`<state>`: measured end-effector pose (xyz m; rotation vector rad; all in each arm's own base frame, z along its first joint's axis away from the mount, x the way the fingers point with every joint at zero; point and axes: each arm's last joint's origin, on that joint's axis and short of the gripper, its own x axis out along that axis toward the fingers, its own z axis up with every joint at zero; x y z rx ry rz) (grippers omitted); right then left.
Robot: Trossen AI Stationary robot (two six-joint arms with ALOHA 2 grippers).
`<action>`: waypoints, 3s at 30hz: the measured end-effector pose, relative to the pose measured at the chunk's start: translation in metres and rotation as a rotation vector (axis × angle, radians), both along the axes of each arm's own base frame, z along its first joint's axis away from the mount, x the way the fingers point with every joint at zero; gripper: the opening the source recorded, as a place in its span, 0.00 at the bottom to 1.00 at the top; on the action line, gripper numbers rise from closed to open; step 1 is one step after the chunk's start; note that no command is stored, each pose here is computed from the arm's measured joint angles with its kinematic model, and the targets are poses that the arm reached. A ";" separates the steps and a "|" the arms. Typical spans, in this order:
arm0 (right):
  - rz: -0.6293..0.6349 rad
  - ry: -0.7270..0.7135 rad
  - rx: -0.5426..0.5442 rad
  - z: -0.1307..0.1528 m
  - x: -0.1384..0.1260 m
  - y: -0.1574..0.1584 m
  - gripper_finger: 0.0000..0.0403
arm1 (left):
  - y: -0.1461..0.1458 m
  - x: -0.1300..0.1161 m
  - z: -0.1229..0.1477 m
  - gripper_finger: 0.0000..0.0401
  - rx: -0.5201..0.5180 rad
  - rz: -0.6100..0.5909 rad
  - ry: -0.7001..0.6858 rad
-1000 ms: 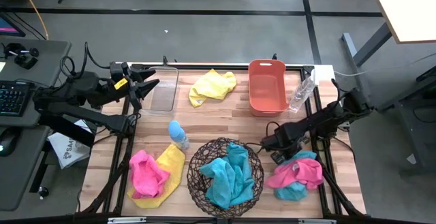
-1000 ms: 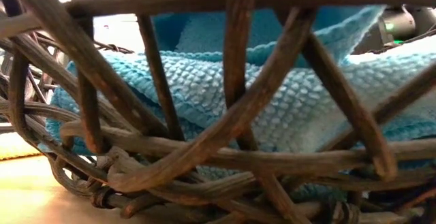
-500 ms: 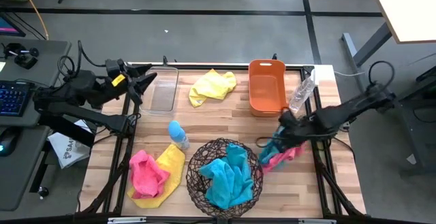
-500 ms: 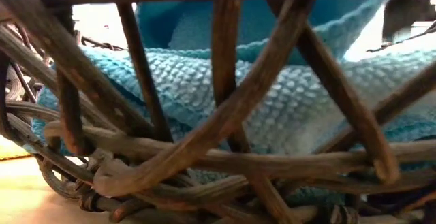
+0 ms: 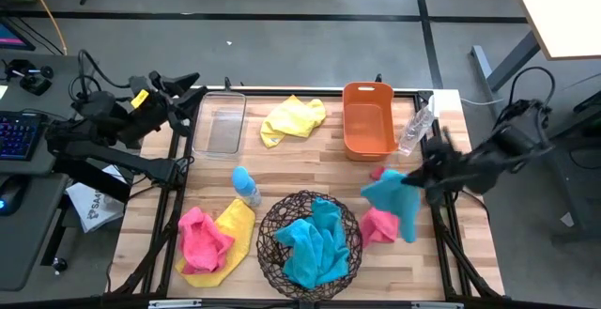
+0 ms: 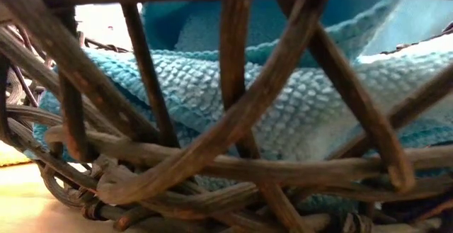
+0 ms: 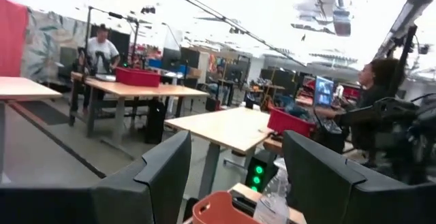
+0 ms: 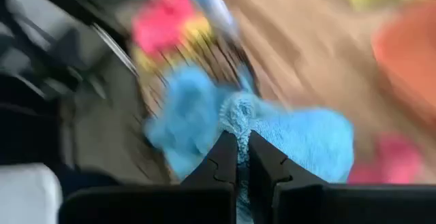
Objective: Sort microfiber towel by color & place in baskets
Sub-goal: Put the blue towel into the wooden basket, then put the bottom yellow towel into the orange bin
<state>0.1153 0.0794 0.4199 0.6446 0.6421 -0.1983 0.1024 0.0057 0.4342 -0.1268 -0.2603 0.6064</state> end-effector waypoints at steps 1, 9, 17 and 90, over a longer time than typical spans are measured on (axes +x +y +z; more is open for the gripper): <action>-0.004 -0.083 -0.017 0.012 0.001 -0.001 0.00 | 0.000 0.000 0.000 0.54 -0.002 0.006 -0.003; 0.232 -0.746 -0.250 0.086 0.030 0.013 0.00 | 0.001 -0.001 0.001 0.54 -0.015 0.018 -0.018; 0.374 -0.766 -0.273 0.066 0.094 0.044 0.00 | 0.001 -0.001 0.001 0.54 -0.011 0.019 -0.014; 0.049 0.533 -0.303 -0.040 0.219 0.074 0.67 | -0.148 0.037 -0.172 0.54 -0.736 -0.512 1.219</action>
